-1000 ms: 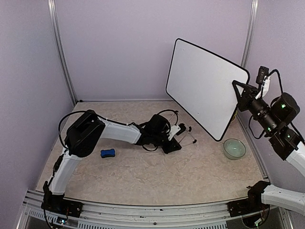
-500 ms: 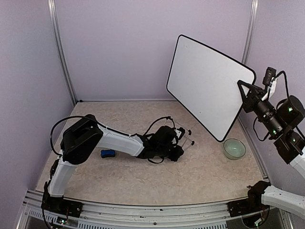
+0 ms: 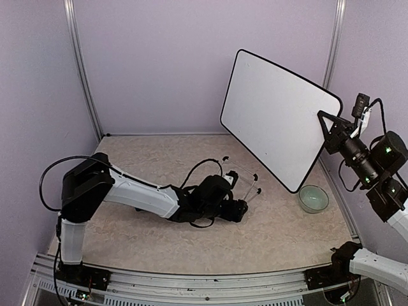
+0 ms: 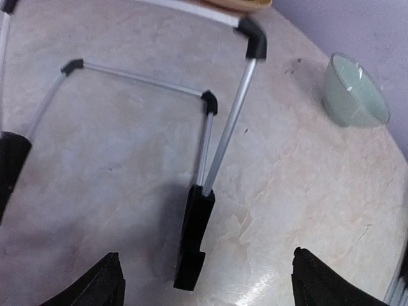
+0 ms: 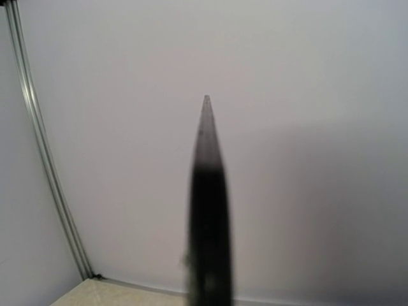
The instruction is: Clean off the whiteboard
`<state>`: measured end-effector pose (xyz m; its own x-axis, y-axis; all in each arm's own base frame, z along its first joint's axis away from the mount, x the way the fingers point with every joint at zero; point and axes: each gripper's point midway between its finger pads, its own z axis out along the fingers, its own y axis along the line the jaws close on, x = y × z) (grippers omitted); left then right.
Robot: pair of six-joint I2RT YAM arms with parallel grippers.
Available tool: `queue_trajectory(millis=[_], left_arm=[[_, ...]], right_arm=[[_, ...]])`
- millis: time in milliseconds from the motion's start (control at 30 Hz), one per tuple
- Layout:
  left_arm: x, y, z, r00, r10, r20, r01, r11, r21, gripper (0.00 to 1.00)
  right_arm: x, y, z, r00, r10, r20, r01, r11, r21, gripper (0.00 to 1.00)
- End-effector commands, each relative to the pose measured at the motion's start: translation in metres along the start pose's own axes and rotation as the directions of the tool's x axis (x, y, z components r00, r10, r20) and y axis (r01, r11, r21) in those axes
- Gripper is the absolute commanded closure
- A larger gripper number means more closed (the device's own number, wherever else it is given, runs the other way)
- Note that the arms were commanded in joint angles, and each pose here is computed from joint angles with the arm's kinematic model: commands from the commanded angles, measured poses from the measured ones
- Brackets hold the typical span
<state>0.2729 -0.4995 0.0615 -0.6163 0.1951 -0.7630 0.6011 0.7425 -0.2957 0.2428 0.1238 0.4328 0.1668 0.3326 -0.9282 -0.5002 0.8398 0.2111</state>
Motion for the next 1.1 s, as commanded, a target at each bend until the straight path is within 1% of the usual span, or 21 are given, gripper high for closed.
queue_trajectory(millis=[0, 100, 200, 367, 400, 500, 633, 767, 1067], left_arm=[[-0.092, -0.02, -0.073, 0.961, -0.047, 0.273, 0.029, 0.997, 0.07, 0.09], [-0.111, -0.016, -0.11, 0.939, -0.056, 0.338, 0.035, 0.997, 0.069, 0.02], [-0.114, -0.001, -0.141, 0.928, -0.061, 0.369, 0.053, 0.998, 0.033, 0.01], [-0.097, 0.037, -0.182, 0.916, -0.081, 0.393, 0.11, 0.993, -0.051, 0.01], [-0.094, 0.044, -0.191, 0.911, -0.096, 0.4, 0.13, 0.99, -0.059, 0.01], [-0.079, 0.063, -0.206, 0.906, -0.119, 0.406, 0.168, 0.982, -0.087, 0.01], [-0.069, 0.079, -0.223, 0.895, -0.14, 0.423, 0.205, 0.972, -0.112, 0.01], [-0.07, 0.087, -0.235, 0.884, -0.139, 0.445, 0.22, 0.966, -0.135, 0.01], [-0.071, 0.087, -0.234, 0.881, -0.141, 0.452, 0.224, 0.965, -0.134, 0.01]], right_arm=[[-0.078, 0.029, -0.019, 0.954, 0.081, 0.289, -0.039, 0.988, -0.149, 1.0], [-0.069, 0.031, -0.015, 0.955, 0.109, 0.275, -0.06, 0.982, -0.18, 1.0], [-0.055, 0.032, -0.011, 0.957, 0.141, 0.255, -0.089, 0.975, -0.205, 1.0], [-0.027, 0.028, -0.002, 0.965, 0.16, 0.206, -0.116, 0.97, -0.212, 1.0], [-0.019, 0.027, 0.0, 0.965, 0.186, 0.186, -0.145, 0.966, -0.214, 1.0], [-0.004, 0.024, 0.0, 0.965, 0.206, 0.161, -0.17, 0.962, -0.213, 1.0], [0.008, 0.021, -0.003, 0.964, 0.225, 0.139, -0.194, 0.959, -0.208, 1.0], [0.017, 0.02, -0.006, 0.962, 0.243, 0.127, -0.213, 0.954, -0.212, 1.0], [0.027, 0.017, -0.01, 0.959, 0.26, 0.116, -0.233, 0.95, -0.207, 1.0]])
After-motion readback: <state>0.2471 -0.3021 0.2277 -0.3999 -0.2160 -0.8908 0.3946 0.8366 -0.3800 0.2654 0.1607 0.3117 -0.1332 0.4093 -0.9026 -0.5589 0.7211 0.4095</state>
